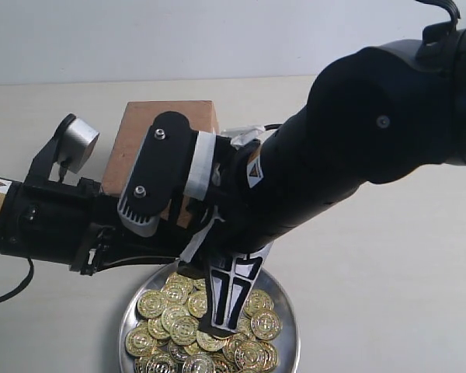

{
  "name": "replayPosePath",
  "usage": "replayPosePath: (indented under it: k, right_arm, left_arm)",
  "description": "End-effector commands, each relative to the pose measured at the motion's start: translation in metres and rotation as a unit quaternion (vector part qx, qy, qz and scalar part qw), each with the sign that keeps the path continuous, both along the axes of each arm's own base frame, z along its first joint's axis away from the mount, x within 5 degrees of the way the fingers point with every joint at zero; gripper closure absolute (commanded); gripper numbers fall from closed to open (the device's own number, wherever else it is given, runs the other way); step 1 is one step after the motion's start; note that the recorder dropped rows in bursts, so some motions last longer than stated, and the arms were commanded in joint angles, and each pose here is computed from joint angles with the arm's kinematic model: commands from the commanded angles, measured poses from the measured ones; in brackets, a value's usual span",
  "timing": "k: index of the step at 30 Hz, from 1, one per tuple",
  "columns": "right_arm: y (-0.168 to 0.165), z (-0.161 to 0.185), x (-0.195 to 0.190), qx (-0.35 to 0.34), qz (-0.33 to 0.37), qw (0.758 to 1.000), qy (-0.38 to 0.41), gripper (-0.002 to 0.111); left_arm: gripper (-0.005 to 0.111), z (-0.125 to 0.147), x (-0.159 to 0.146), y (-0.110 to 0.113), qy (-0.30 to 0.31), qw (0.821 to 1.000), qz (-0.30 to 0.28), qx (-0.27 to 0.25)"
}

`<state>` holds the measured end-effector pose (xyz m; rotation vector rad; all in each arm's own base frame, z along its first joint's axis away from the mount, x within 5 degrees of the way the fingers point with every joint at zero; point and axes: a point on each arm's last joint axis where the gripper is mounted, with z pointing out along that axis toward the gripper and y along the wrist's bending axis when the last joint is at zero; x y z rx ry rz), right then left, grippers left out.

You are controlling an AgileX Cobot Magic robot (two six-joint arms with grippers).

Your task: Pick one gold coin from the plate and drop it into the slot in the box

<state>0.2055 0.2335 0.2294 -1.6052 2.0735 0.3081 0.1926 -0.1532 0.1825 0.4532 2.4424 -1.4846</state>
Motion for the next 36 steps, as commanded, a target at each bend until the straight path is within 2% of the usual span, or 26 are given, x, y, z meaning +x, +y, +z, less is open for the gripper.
replayPosePath:
  k: [1,9,24,29,33,36]
  right_arm:
    - [-0.001,0.003,0.002,0.005,0.0,1.0,-0.011,0.08]
    - [-0.001,0.003,0.002,0.005,0.0,1.0,-0.011,0.08]
    - [0.0,0.003,0.003,0.008,-0.001,1.0,-0.014,0.08]
    - [0.0,0.004,0.003,0.011,-0.003,1.0,-0.018,0.08]
    - [0.0,0.004,0.003,0.011,-0.003,1.0,-0.018,0.08]
    - [0.0,0.004,0.003,0.011,-0.003,1.0,-0.018,0.08]
  left_arm:
    - [0.063,0.001,0.003,-0.001,-0.005,1.0,0.006,0.001]
    - [0.066,0.005,0.004,-0.005,-0.011,1.0,0.003,-0.004]
    - [0.066,-0.008,0.007,-0.013,0.011,1.0,-0.005,0.006]
    - [0.066,-0.004,0.008,-0.015,0.009,1.0,-0.009,-0.007]
    - [0.08,-0.004,0.008,-0.015,0.008,1.0,-0.009,-0.006]
    - [0.098,-0.004,0.008,-0.015,0.008,1.0,-0.009,-0.006]
